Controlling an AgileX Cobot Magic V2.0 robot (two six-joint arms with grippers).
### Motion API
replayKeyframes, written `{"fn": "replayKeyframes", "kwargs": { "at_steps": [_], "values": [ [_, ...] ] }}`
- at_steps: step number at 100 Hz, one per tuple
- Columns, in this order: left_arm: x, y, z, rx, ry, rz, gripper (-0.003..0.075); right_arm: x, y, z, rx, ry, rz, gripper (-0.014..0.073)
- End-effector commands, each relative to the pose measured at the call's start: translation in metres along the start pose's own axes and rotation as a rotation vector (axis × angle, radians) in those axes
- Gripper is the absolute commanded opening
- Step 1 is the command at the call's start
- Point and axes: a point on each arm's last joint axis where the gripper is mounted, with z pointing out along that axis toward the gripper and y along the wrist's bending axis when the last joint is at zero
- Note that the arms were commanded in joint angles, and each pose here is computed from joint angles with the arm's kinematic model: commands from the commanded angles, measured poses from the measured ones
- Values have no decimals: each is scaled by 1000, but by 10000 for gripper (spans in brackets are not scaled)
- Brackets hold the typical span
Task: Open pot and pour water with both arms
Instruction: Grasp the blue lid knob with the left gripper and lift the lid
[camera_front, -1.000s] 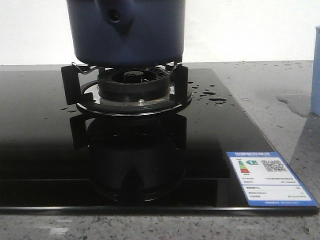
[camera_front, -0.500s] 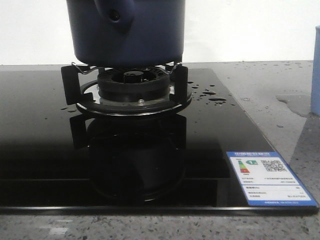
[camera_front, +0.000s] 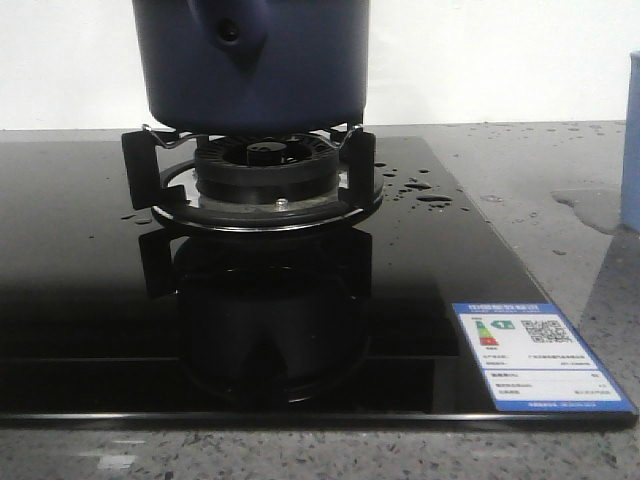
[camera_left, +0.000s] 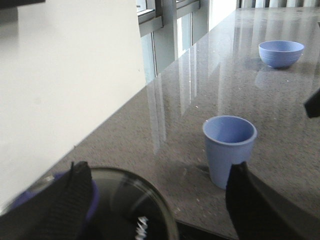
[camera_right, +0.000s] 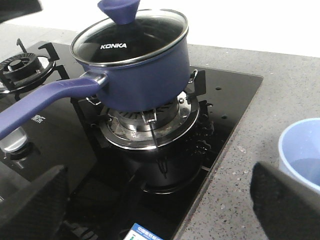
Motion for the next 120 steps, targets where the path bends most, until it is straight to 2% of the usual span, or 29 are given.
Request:
{"fn": "replayKeyframes", "kwargs": {
  "at_steps": [1,17,24,46,96,120],
  "values": [
    [-27,3,2,7,-103,16,514,-15,0,-2,9,-78,10,646],
    [-22,17,12,-1,-91,6,560,-16,2,-2,-9,-81,24,646],
    [-17,23,15,-38,-74,-6,582,-15,2,-2,-18,-77,25,646],
    [-3,41,15,-117,-37,-34,592,-14,3,-2,-29,-68,26,646],
    [30,59,31,-73,-8,-126,589,-15,3,-2,-24,-72,26,646],
    [38,62,40,-38,-57,-163,589,-15,2,-2,-18,-78,26,646]
  ]
}}
